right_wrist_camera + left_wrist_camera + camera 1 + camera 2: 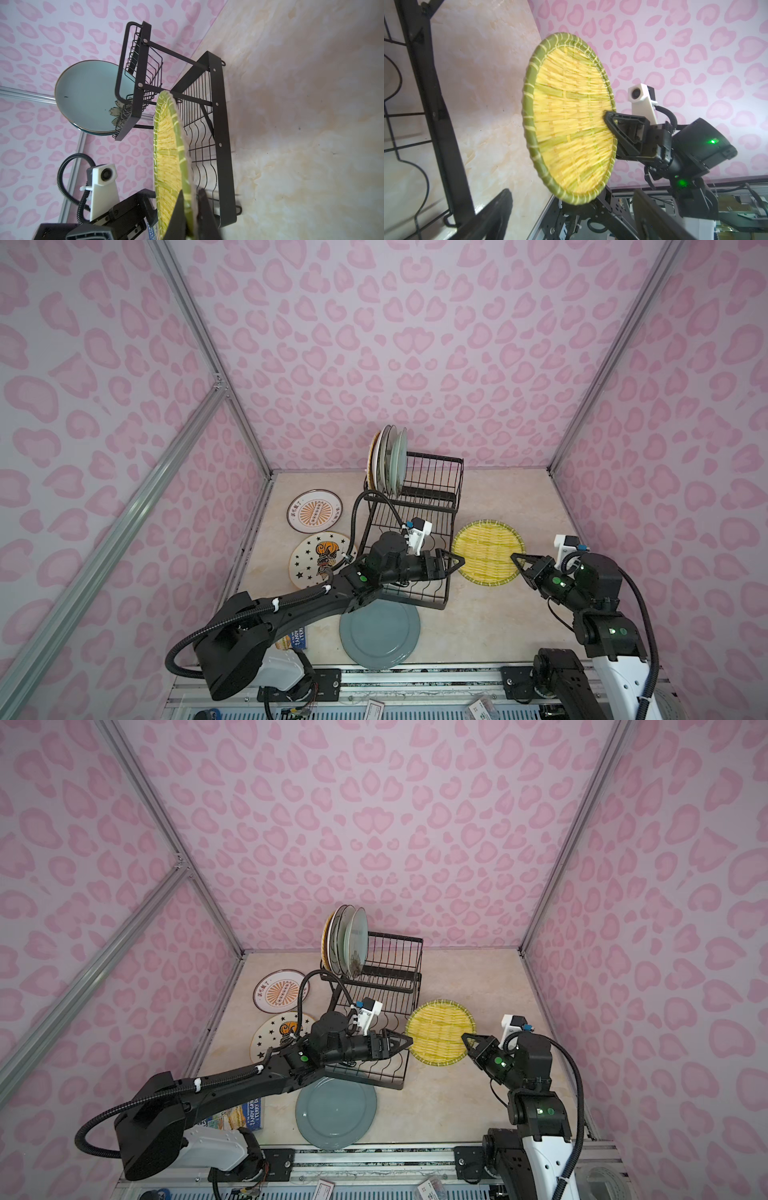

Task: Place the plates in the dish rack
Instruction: 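Grasp the bamboo plate rim with the left gripper while the right gripper releases and withdraws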

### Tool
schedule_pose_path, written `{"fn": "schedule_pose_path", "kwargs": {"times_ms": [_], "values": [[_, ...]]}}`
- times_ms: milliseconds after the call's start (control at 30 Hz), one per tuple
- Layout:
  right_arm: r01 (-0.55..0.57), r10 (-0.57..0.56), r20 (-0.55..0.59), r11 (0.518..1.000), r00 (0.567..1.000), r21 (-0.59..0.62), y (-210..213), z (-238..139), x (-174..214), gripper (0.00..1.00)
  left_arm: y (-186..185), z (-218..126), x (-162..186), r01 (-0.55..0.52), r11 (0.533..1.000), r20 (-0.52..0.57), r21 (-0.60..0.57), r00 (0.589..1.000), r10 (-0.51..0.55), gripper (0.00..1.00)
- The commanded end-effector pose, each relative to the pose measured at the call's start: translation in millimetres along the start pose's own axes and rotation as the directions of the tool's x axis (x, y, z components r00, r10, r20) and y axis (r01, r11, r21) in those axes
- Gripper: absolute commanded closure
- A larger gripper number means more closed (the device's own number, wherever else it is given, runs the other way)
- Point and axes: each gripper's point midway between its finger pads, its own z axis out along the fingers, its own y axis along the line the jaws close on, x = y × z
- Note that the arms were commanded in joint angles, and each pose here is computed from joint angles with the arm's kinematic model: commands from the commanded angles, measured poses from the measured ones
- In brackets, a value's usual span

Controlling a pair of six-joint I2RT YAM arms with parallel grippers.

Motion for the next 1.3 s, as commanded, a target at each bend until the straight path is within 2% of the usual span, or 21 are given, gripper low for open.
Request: {"fn": "schedule_pose_path", "kwargs": {"times_ms": [0, 200, 267, 533, 700, 833, 933, 1033, 1100, 1167, 1267], "values": [[-0.031, 0.031, 0.001, 0.995, 1.000, -0.097, 19.3, -3.1, -0.4, 1.00, -14.9, 8.7, -9.3, 0.012, 0.997, 0.001, 0.073, 1.000, -0.013, 0.09], [-0.045, 0.046, 0.007, 0.992, 0.999, -0.116, 26.4, -7.2, -1.0, 1.00, -10.0, 19.3, -7.0, 0.052, 0.994, -0.016, 0.099, 0.999, -0.051, 0.17], [-0.047, 0.048, 0.005, 0.992, 0.999, -0.115, 27.1, -8.4, -0.3, 1.00, -10.2, 20.1, -4.8, 0.057, 0.992, -0.027, 0.112, 0.998, -0.054, 0.22], [-0.050, 0.051, 0.013, 0.993, 0.999, -0.111, 26.0, -10.4, 0.7, 1.00, -17.8, 18.0, -4.9, 0.089, 0.981, -0.038, 0.170, 0.996, -0.083, 0.66], [-0.043, 0.044, 0.008, 0.992, 0.999, -0.115, 25.6, -10.7, 2.8, 1.00, -21.0, 20.0, -6.6, 0.127, 0.972, -0.042, 0.196, 0.992, -0.121, 0.78], [-0.033, 0.032, -0.007, 0.991, 0.999, -0.129, 24.9, -7.6, 5.6, 1.00, -31.0, 18.1, -11.3, 0.171, 0.952, -0.028, 0.254, 0.985, -0.170, 0.95], [-0.027, 0.024, -0.021, 0.991, 0.999, -0.128, 20.0, -3.2, 8.4, 1.00, -39.2, 11.6, -13.1, 0.165, 0.946, -0.002, 0.278, 0.985, -0.172, 0.96], [-0.016, 0.014, -0.016, 0.990, 1.000, -0.143, 20.8, -2.1, 8.0, 1.00, -39.0, 3.8, -12.3, 0.134, 0.960, 0.035, 0.247, 0.989, -0.147, 0.96], [0.003, -0.005, -0.012, 0.988, 1.000, -0.156, 25.4, -2.0, 6.0, 0.91, -34.5, -3.1, -8.2, 0.115, 0.970, 0.058, 0.213, 0.990, -0.130, 0.96], [0.021, -0.024, -0.016, 0.985, 1.000, -0.173, 32.3, -2.4, 4.4, 0.75, -28.4, -14.1, -4.9, 0.111, 0.976, 0.090, 0.189, 0.987, -0.130, 0.96], [0.050, -0.053, -0.007, 0.977, 0.999, -0.209, 44.9, -4.4, 0.4, 0.57, -16.0, -34.7, 1.6, 0.104, 0.985, 0.145, 0.139, 0.982, -0.124, 0.96]]}}
